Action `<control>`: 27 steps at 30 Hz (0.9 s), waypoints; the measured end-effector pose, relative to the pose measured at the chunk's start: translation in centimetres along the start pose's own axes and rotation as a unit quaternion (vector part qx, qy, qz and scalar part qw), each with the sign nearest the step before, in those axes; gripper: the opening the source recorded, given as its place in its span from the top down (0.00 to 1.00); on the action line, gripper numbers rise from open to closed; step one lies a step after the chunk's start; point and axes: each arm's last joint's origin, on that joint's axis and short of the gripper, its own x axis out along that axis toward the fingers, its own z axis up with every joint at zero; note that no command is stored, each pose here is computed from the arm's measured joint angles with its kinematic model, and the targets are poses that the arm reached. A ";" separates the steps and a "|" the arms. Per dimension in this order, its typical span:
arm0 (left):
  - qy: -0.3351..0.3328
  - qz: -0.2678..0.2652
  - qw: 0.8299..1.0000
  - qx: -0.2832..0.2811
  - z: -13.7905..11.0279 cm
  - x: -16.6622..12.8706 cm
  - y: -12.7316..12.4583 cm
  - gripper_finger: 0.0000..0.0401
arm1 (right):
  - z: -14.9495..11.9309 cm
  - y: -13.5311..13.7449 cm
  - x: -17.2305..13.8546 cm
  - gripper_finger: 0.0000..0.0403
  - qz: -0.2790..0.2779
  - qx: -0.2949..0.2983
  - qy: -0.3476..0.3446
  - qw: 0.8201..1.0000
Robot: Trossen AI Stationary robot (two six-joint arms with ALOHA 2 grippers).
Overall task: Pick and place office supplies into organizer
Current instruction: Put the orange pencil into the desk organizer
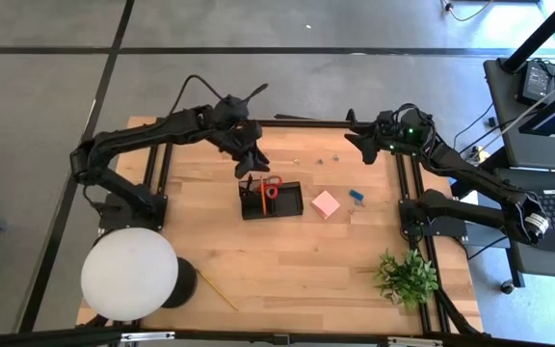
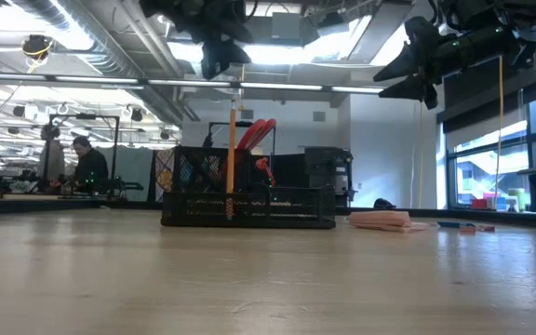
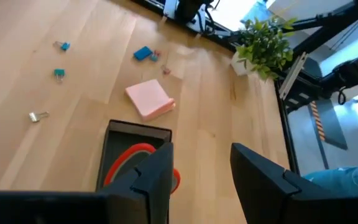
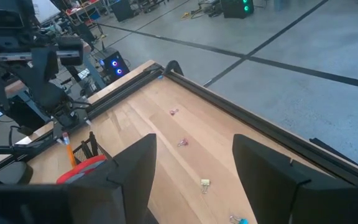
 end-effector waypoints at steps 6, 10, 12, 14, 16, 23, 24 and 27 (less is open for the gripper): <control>0.053 0.059 0.996 -0.032 -0.3 0.5 0.6 0.61 | 0.0 0.0 0.0 0.46 0.000 0.000 0.000 1.000; 0.084 0.064 0.993 -0.044 -0.4 1.4 1.1 0.61 | 0.0 0.0 0.0 0.46 0.000 0.000 0.000 1.000; 0.090 0.064 0.993 -0.047 -0.5 1.7 1.2 0.61 | 0.0 0.0 0.0 0.46 0.000 0.001 0.000 1.000; 0.093 0.064 0.993 -0.048 -0.5 1.9 1.3 0.61 | 0.0 0.0 0.0 0.46 0.000 0.011 0.000 1.000; 0.106 0.068 0.990 -0.057 -0.8 2.2 1.5 0.61 | 0.0 0.0 0.0 0.46 0.000 0.013 0.000 1.000; 0.122 0.070 0.988 -0.066 -1.1 2.5 1.4 0.61 | 0.0 0.0 0.0 0.46 0.000 0.013 0.000 1.000; 0.123 0.069 0.988 -0.065 -1.2 2.6 1.3 0.61 | 0.0 0.0 0.0 0.46 0.000 0.013 0.000 1.000; 0.124 0.068 0.988 -0.060 -1.2 2.7 1.2 0.61 | 0.0 0.0 0.0 0.46 0.000 0.013 -0.001 1.000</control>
